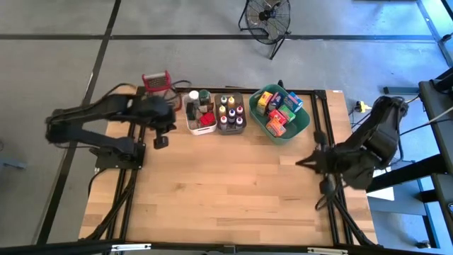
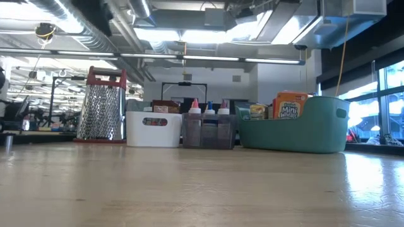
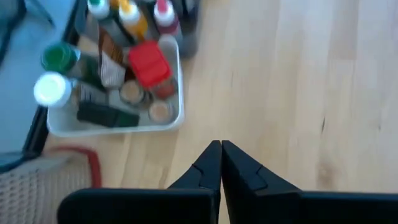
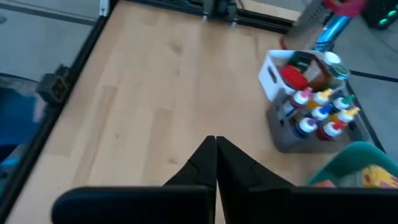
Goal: Pick & Place Kitchen Items
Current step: Return to Home Position
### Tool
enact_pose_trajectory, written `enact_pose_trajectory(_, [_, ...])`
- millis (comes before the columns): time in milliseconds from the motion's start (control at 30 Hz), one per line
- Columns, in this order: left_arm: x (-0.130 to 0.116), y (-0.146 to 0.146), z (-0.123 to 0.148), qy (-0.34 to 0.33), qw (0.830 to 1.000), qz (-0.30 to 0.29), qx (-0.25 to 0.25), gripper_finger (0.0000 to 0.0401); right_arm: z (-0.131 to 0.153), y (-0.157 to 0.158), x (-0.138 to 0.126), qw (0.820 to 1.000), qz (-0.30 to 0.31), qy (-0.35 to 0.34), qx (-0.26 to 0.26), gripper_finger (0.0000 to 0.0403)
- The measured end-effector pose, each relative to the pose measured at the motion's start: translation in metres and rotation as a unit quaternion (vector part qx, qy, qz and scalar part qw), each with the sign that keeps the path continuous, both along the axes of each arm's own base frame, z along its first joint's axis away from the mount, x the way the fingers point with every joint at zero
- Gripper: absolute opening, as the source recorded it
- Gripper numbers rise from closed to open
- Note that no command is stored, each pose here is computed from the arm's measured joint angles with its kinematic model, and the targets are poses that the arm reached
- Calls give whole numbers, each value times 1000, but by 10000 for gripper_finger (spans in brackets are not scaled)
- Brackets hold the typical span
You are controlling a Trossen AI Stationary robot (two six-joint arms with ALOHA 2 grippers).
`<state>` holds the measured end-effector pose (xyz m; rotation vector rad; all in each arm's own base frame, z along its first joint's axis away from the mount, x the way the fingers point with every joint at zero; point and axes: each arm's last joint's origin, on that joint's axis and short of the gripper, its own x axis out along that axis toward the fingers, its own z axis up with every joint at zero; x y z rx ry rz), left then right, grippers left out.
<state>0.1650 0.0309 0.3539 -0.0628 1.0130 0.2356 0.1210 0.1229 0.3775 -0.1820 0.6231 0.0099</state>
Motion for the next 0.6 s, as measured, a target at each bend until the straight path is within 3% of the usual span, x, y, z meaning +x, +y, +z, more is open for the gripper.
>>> enact_pose_trajectory(233, [-44, -14, -45, -123, 991, -59, 12, 2, -35, -35, -26, 1000, -3, -17, -15, 5])
enact_pose_trajectory(400, [-65, -18, -66, -176, 982, -66, 16, 3, -69, -56, -42, 998, 2, -63, 18, 5])
enact_pose_trajectory(500, [-73, -20, -66, -225, 971, -84, 5, 2, -89, -65, -50, 992, 21, -116, 52, 4])
enact_pose_trajectory(600, [-71, -23, -57, -319, 940, -124, -9, 2, -113, -68, -53, 980, 57, -171, 82, 4])
